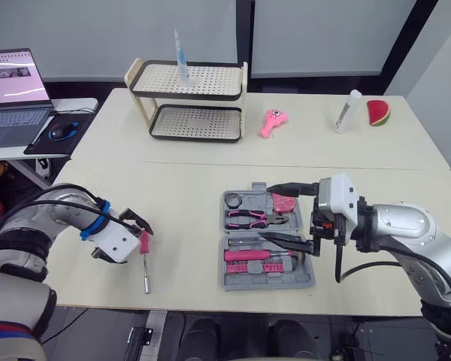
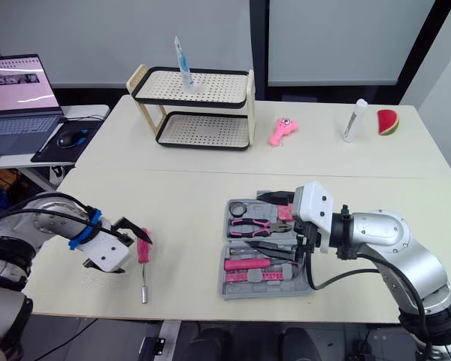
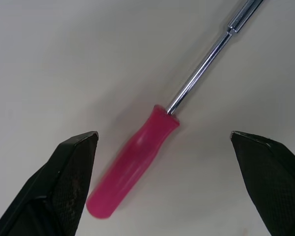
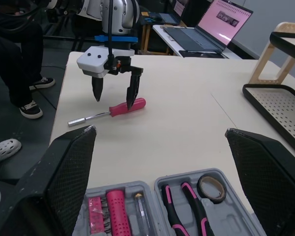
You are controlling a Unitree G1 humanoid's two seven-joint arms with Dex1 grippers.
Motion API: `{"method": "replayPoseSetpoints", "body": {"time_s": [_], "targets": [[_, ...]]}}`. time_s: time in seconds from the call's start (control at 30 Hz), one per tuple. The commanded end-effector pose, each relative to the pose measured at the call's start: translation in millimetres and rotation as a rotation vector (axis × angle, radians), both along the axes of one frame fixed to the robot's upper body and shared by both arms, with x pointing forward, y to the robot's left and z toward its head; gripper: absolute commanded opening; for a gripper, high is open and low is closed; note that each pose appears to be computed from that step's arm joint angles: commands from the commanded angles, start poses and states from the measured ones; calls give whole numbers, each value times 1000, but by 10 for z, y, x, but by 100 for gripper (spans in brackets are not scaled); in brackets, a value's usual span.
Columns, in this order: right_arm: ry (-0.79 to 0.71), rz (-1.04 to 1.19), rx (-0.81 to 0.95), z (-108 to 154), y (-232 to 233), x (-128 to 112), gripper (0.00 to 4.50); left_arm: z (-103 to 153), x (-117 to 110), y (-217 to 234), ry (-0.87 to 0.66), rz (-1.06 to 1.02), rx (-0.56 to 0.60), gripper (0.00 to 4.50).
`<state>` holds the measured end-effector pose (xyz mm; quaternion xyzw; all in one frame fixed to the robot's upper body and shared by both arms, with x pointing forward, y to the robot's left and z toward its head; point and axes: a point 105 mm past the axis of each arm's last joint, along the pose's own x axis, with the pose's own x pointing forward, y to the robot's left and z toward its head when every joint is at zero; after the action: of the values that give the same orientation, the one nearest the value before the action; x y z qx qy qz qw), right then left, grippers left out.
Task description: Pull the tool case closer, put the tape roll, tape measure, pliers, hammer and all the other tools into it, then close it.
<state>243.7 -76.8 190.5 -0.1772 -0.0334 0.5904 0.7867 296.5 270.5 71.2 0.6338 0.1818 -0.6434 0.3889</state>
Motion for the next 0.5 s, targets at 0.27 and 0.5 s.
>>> {"method": "replayPoseSetpoints", "body": {"time_s": [0.27,0.5], "targets": [[-40,-1,-8,76,-4,-24,450,-93,142,2,-45,-27,77,201],[-41,2,-13,86,-7,-21,450,-170,112,-16,-38,-41,66,55]]}}
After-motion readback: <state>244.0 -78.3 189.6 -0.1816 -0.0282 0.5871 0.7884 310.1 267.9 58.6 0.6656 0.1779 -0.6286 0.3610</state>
